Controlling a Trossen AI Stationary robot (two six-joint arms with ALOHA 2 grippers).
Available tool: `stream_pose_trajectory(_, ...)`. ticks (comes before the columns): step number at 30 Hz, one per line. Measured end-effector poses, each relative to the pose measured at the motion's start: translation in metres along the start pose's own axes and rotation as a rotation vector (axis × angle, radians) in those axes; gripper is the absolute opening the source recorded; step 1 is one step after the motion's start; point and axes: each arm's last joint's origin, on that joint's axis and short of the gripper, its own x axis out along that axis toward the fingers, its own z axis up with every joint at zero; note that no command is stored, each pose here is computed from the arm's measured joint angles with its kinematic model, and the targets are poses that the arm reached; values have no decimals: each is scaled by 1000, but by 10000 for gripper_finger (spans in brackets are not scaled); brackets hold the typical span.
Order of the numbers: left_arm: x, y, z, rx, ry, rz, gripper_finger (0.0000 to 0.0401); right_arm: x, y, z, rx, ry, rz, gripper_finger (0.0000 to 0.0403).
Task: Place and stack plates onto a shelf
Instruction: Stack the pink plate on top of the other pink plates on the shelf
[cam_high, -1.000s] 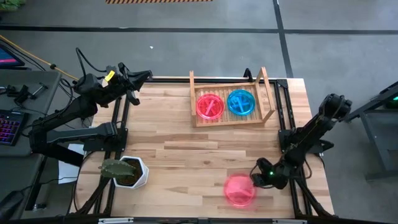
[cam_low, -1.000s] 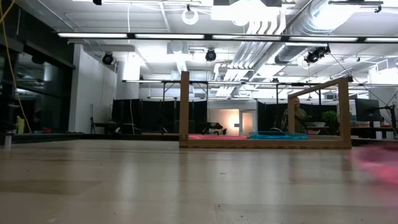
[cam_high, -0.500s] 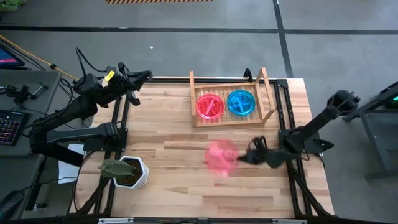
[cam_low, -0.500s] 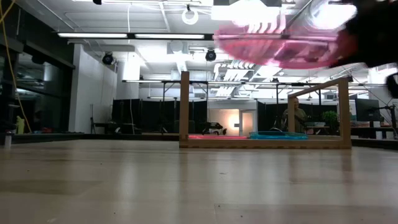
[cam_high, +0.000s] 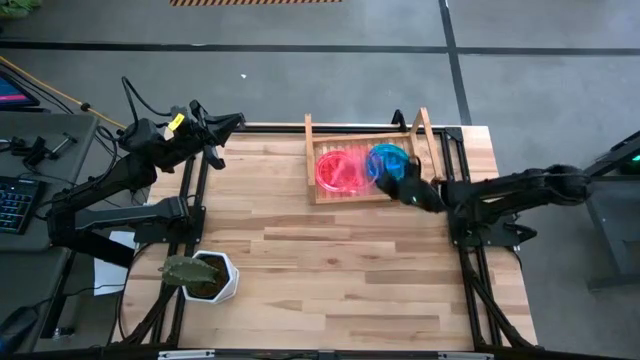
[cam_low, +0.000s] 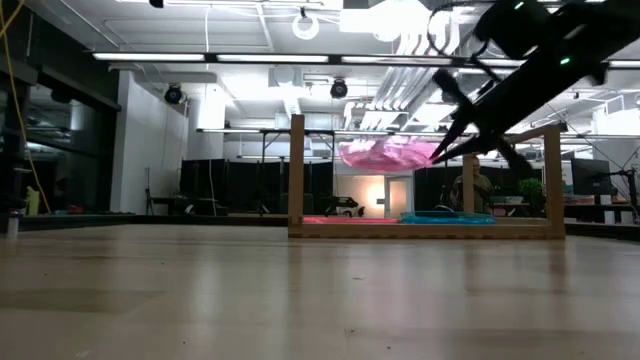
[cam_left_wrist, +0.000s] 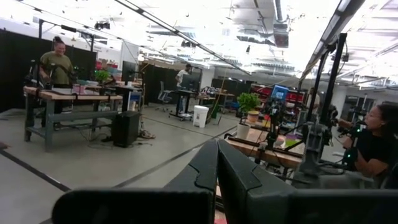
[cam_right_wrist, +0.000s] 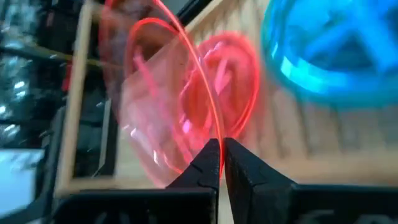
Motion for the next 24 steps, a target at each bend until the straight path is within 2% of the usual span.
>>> stream_pose_trajectory(4, 0, 0, 0, -13, 0, 0, 0, 21, 8, 19, -45, -25, -55, 0)
stream_pose_trajectory(8, 0, 0, 0, -13, 0, 0, 0, 40, 23, 26, -102, -22, -92, 0)
stream_pose_trajectory(14, 0, 0, 0, -37, 0, 0, 0, 70, 29, 23, -141, -21, -221, 0)
stream_pose_trajectory(24, 0, 0, 0, -41, 0, -1, 0, 96, 30, 15, -141, -7, -273, 0)
